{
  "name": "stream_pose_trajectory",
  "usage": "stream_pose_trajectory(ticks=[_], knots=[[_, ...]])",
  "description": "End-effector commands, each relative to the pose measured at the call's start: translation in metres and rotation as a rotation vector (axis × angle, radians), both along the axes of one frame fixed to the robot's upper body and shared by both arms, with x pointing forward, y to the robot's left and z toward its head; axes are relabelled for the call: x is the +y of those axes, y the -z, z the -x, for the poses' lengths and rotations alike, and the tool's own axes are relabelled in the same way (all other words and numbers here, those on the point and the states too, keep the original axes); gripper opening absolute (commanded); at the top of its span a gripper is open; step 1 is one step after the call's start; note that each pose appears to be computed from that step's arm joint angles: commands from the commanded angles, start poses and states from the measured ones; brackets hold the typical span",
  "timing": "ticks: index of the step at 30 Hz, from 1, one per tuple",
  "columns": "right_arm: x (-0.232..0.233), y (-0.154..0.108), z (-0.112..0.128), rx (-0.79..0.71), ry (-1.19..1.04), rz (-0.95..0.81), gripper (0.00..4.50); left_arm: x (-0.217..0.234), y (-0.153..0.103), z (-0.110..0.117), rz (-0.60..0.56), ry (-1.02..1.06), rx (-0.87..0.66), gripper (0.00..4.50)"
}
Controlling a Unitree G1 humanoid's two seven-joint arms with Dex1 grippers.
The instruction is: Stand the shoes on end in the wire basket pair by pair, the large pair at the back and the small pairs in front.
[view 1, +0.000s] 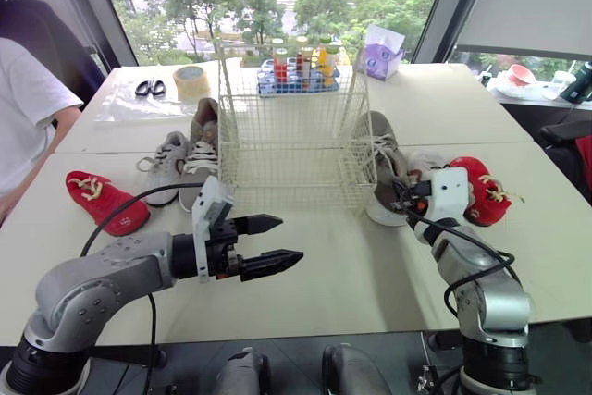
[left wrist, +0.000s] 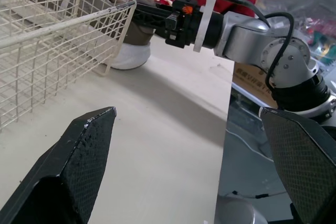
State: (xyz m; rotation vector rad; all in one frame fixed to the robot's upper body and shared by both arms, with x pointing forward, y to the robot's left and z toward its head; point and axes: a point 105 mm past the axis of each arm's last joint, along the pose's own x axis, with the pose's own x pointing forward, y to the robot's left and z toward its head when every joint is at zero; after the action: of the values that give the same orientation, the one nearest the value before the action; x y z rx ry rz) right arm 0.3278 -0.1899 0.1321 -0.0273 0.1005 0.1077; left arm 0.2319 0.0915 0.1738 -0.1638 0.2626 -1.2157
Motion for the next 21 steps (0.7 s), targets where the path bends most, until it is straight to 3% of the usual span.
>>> stream_pose_trajectory(ticks=[1,2,7,12,18,21], knots=[[0.001,0.009,0.002,0.041,0.012,0.001,0.19,0.000,-0.012,-0.003,0.014,0.007,-0.056,4.50],[0.001,0.004,0.001,0.021,0.016,0.008,0.19,0.000,-0.012,-0.004,0.015,0.007,-0.057,4.50],[-0.017,-0.088,-0.006,-0.336,0.154,0.040,0.19,0.003,-0.027,-0.008,0.073,0.025,-0.048,4.50],[-0.023,-0.164,0.001,-0.590,0.207,0.110,0.19,0.007,-0.044,-0.023,0.125,-0.014,-0.063,4.50],[-0.026,-0.259,0.016,-0.866,0.153,0.263,0.19,0.020,-0.091,-0.036,0.287,-0.035,-0.086,4.50],[-0.017,-0.301,0.021,-0.939,-0.045,0.262,0.19,0.049,-0.126,-0.057,0.345,-0.151,-0.154,4.50]])
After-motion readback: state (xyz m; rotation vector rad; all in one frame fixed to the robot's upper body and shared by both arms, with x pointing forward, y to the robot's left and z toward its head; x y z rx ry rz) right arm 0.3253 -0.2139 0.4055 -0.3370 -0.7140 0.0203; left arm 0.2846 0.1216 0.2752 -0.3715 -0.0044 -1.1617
